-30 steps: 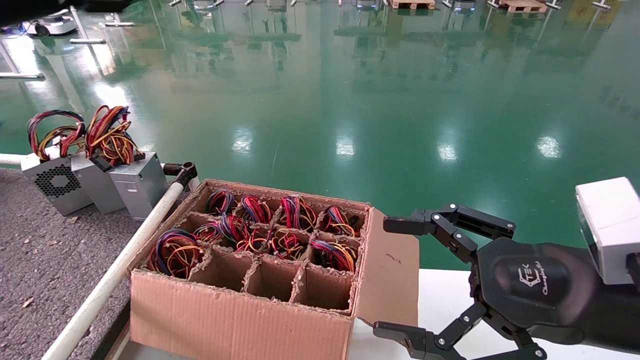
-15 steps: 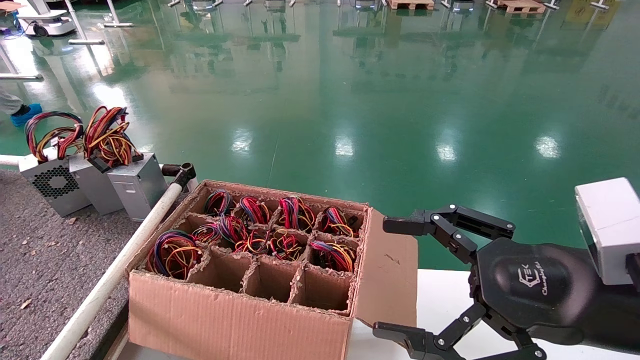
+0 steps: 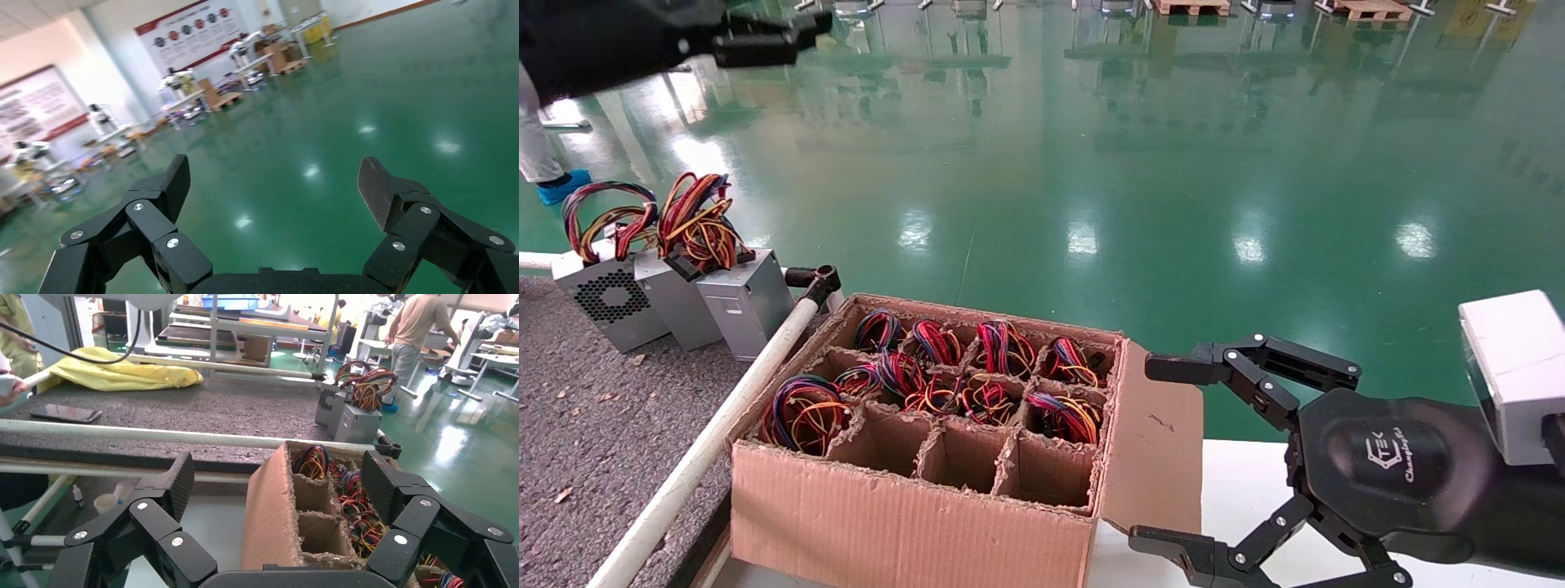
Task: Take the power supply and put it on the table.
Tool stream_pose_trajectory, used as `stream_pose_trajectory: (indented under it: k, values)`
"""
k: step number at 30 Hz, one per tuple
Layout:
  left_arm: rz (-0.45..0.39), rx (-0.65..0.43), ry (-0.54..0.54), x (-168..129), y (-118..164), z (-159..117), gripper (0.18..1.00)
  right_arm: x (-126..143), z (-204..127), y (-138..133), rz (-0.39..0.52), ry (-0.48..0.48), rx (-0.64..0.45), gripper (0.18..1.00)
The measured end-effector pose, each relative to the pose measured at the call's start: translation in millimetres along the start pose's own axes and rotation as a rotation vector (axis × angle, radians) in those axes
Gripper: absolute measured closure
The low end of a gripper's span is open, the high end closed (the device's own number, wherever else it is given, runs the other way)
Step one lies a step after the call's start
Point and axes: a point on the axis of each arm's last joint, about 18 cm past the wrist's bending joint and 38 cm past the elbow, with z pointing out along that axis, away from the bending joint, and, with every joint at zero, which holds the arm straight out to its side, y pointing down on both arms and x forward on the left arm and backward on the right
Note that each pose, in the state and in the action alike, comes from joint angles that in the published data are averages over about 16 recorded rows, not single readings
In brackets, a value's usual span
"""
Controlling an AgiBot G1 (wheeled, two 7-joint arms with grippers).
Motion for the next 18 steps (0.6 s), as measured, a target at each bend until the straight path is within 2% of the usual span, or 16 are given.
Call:
stream_pose_trajectory:
  k: [18]
  values:
    - [-0.109,0.066,0.291,77,32,-57,0.184,0,0,0,0.000,0.000,0.000,0.178]
